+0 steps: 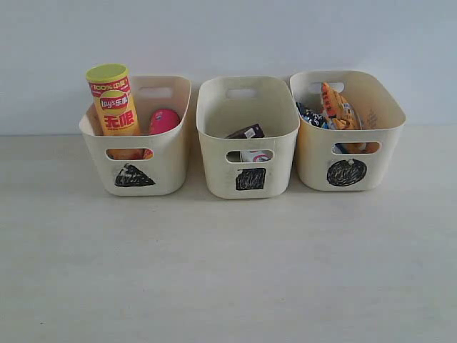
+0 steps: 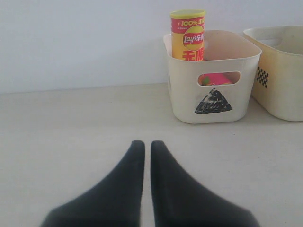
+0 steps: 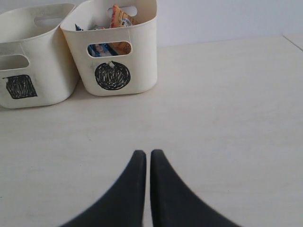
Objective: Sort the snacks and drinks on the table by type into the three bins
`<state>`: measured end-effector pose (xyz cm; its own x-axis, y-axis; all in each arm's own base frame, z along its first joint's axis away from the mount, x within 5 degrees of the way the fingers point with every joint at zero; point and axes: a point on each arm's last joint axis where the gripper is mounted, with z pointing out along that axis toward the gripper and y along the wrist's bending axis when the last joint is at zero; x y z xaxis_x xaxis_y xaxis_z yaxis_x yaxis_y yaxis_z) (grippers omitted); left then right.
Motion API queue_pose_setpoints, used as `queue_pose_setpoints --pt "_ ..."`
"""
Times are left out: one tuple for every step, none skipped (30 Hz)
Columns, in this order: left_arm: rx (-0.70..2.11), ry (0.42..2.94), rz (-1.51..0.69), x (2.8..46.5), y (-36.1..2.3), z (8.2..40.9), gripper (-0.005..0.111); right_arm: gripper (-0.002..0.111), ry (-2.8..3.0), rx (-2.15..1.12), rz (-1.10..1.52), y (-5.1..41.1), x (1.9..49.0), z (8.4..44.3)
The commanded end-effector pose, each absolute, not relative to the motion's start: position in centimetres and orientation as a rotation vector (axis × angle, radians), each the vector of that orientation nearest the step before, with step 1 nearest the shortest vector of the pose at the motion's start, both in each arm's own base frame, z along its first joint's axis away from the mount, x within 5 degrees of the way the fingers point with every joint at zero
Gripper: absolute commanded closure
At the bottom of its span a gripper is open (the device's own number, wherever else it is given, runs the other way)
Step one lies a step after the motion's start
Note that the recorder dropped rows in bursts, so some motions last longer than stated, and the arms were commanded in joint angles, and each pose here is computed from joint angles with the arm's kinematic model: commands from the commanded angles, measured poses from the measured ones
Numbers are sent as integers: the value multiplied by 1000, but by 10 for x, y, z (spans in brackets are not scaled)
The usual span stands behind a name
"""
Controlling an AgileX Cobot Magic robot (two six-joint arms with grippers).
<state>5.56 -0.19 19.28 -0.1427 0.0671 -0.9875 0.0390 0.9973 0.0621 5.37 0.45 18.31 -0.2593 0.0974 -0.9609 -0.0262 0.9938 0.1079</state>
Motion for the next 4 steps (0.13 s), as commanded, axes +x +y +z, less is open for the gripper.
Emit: queue_pose_setpoints --pt "80 1707 30 56 -2 193 102 107 1824 48 115 4 53 183" --pt "80 1707 30 56 -2 193 102 107 1824 48 115 4 53 183" --pt "80 1707 30 56 -2 193 102 107 1824 48 115 4 53 183" --pt "80 1707 30 56 -2 193 102 107 1824 48 115 4 53 183"
